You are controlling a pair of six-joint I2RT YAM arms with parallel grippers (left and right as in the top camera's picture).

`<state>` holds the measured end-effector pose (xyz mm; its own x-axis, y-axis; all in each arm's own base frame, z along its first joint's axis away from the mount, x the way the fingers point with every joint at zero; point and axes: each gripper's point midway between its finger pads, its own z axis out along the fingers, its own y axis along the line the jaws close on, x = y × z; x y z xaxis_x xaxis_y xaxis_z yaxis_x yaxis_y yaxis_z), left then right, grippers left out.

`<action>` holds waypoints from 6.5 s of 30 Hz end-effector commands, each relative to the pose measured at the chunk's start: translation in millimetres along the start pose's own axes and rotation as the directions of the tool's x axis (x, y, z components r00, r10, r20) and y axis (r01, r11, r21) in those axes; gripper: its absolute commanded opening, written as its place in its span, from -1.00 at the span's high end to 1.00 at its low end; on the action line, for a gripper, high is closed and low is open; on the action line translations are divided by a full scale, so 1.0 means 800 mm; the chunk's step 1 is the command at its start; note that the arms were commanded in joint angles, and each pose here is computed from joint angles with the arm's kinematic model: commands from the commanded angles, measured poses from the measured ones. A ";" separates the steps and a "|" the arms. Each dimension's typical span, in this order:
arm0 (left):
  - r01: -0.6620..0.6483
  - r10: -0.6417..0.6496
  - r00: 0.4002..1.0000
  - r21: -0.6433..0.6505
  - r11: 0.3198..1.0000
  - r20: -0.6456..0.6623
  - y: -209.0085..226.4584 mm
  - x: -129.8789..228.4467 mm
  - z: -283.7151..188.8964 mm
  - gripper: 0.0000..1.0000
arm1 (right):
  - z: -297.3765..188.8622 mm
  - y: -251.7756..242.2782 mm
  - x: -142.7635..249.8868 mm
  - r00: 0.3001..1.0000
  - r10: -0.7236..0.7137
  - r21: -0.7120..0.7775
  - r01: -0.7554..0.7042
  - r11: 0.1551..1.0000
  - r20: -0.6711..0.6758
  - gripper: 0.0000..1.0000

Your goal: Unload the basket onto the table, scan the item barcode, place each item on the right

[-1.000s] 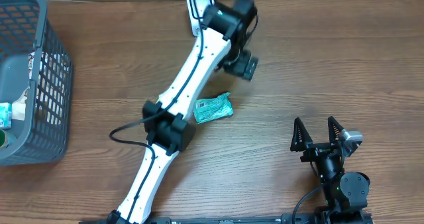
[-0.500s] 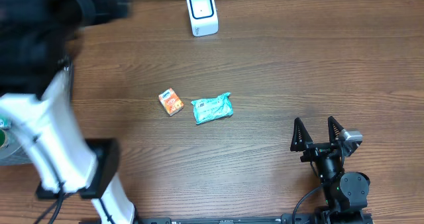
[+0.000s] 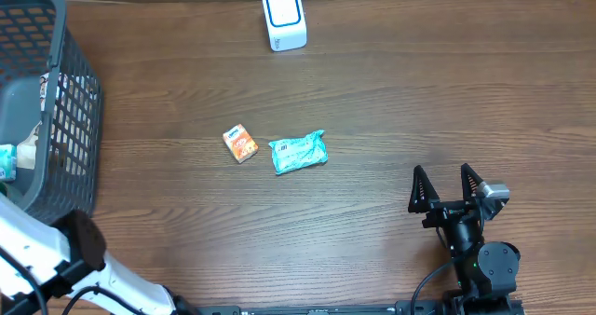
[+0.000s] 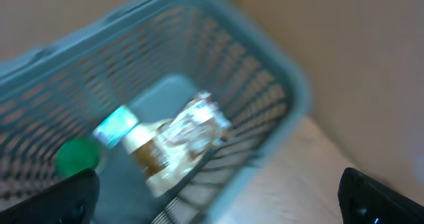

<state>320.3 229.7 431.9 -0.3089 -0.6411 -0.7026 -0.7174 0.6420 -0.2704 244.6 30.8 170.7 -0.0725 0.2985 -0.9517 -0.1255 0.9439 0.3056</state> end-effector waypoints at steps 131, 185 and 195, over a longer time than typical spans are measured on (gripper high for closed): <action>-0.479 0.486 0.716 0.153 0.864 -0.501 0.078 0.220 0.395 0.10 | 0.000 -0.002 0.001 1.000 -0.002 0.006 0.002 1.000 0.010 -1.00; -0.334 0.361 0.702 0.165 0.928 -0.614 0.174 0.249 0.398 -0.94 | 0.000 -0.002 0.001 1.000 -0.002 0.006 0.002 1.000 0.010 -1.00; -0.314 0.355 0.660 0.187 0.931 -0.662 0.179 0.290 0.430 -0.98 | 0.000 -0.002 0.001 1.000 -0.002 0.006 0.002 1.000 0.010 -1.00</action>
<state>360.3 333.5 37.9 -0.8449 -0.4978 -0.1960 -0.4846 0.8673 -0.1140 244.6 30.6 170.7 -0.0723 0.2985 -0.9517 -0.1247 0.9440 0.3056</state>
